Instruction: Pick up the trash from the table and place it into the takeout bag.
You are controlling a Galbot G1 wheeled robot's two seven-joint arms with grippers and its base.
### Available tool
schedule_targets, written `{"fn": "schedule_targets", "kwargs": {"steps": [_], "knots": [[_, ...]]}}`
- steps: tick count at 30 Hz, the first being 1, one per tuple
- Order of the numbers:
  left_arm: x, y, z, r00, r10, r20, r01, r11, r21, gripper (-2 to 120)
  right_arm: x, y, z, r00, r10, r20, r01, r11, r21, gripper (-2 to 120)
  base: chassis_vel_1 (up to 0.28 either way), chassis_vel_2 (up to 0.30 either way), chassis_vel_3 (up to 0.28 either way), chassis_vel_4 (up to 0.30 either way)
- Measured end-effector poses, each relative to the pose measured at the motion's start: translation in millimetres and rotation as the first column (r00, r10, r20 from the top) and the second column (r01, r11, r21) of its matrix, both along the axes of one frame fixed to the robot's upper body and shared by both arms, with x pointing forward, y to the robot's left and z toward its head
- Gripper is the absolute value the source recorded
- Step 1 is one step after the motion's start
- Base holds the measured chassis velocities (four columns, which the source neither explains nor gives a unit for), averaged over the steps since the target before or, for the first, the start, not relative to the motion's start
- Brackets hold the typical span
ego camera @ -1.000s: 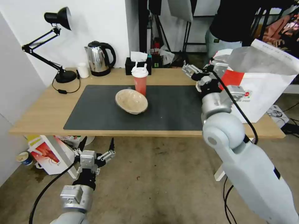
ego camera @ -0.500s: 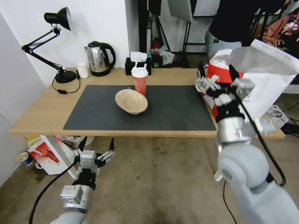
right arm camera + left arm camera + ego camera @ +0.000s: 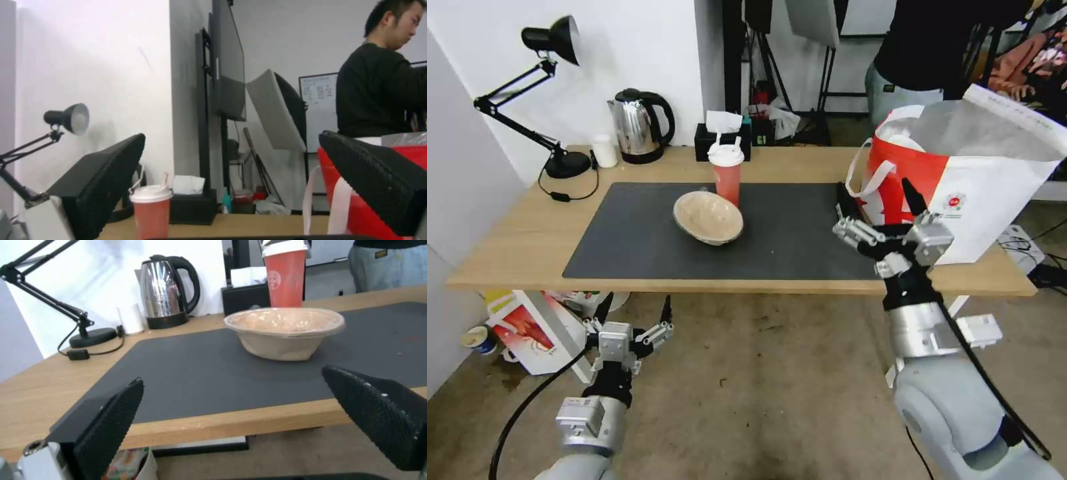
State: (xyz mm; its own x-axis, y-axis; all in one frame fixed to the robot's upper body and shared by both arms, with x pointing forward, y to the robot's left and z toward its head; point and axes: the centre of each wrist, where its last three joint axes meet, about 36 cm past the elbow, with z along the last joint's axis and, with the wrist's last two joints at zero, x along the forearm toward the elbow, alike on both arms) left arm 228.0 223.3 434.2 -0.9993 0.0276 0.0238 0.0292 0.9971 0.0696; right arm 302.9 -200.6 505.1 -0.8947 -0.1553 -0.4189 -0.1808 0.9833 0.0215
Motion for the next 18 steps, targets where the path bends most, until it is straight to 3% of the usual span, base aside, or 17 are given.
{"fn": "schedule_targets", "kwargs": {"steps": [11,18], "knots": [[0.0,0.0,0.0,1.000,0.000,0.000,0.000,1.000,0.000,100,-15.7,2.2,-21.0,1.000,-0.022,0.022,0.022,1.000,-0.009,100,0.000,0.000,0.000,0.000],[0.0,0.0,0.0,1.000,0.000,0.000,0.000,1.000,0.000,100,-21.6,3.3,-17.1,0.999,-0.019,0.034,0.019,1.000,-0.006,100,0.000,0.000,0.000,0.000]]}}
